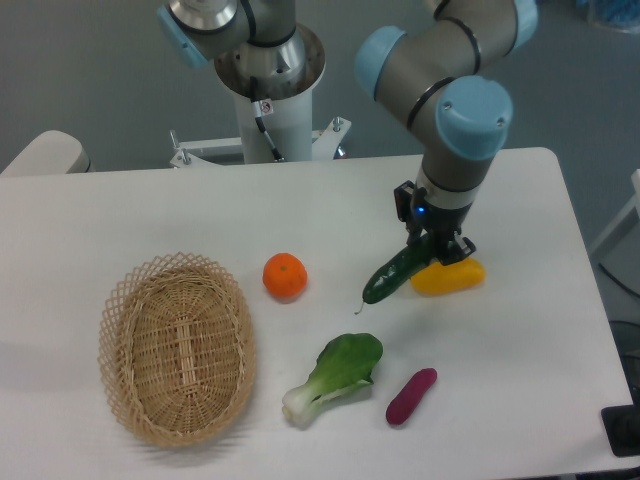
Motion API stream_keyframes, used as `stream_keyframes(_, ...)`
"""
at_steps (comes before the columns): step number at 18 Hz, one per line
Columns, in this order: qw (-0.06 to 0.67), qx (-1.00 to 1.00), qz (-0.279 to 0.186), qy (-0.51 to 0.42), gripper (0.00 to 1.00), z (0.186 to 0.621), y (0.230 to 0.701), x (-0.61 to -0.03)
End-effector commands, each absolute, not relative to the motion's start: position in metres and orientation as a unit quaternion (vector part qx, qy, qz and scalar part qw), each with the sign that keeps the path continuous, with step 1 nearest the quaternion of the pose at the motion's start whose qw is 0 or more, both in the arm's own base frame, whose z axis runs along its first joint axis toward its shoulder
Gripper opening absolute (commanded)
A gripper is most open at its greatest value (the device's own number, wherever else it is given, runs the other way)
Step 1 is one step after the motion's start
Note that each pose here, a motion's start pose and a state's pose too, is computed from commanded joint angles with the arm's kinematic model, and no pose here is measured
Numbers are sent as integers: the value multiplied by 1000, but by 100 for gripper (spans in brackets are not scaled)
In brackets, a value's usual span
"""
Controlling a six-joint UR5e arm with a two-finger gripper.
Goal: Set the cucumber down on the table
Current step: 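Carry the held green cucumber away from the yellow mango, lowering it, then lower the cucumber onto the table beside the orange and open the gripper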
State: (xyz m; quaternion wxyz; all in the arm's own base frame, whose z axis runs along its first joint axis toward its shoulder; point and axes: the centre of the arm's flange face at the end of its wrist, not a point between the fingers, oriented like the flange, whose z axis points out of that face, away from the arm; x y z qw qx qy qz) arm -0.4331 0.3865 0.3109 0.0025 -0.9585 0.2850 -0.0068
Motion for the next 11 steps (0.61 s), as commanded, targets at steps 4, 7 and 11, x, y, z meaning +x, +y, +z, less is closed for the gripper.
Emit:
stream_keyframes(4,-48,-943,-11,329,17,295,375,-429)
stream_keyframes(7,-62,-931,-30,359,17,276,367,-420)
stream_keyframes(11,-66,-931,-57,354,17,248,358,-406)
